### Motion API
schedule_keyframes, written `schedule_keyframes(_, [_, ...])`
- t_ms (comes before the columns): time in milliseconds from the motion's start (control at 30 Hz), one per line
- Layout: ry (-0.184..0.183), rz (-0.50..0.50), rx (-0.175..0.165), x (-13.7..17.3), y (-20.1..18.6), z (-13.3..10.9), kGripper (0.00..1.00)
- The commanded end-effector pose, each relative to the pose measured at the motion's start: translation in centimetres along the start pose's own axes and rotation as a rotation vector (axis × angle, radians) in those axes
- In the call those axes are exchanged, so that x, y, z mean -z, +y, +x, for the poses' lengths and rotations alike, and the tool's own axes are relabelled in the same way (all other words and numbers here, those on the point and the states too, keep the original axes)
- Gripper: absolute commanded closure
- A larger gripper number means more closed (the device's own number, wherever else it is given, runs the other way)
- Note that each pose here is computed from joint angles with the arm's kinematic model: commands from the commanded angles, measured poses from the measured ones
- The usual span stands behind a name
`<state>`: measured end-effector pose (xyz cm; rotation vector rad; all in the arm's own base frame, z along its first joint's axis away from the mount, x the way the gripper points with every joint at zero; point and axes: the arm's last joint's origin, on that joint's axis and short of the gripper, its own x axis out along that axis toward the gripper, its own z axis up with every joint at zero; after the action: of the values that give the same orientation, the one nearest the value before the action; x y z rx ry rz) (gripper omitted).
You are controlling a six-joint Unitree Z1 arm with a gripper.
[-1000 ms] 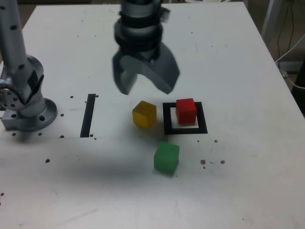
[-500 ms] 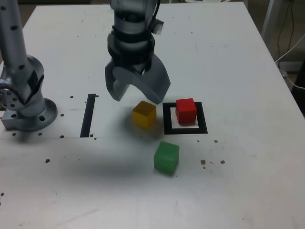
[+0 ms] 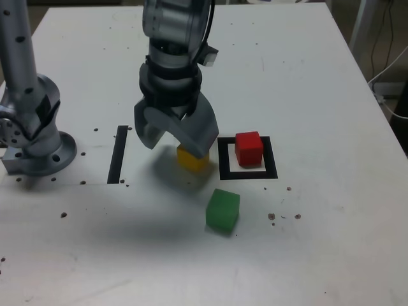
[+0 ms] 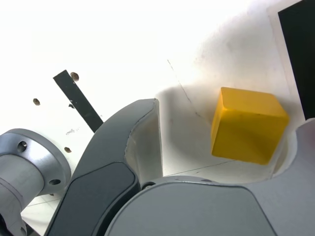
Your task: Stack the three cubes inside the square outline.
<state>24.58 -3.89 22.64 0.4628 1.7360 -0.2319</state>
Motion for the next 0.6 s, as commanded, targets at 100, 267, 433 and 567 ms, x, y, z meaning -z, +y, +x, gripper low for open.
schedule_keyframes(100, [-0.031, 0.025, 0.003, -0.5, -0.3, 0.1, 0.18])
schedule_keyframes(267, [-0.068, 0.048, 0.013, -1.1, -0.4, 0.3, 0.18])
schedule_keyframes(433, [-0.061, 0.05, 0.013, -1.3, -0.4, 0.6, 0.21])
schedule_keyframes(567, [-0.05, 0.046, 0.011, -1.3, -0.3, 0.8, 0.31])
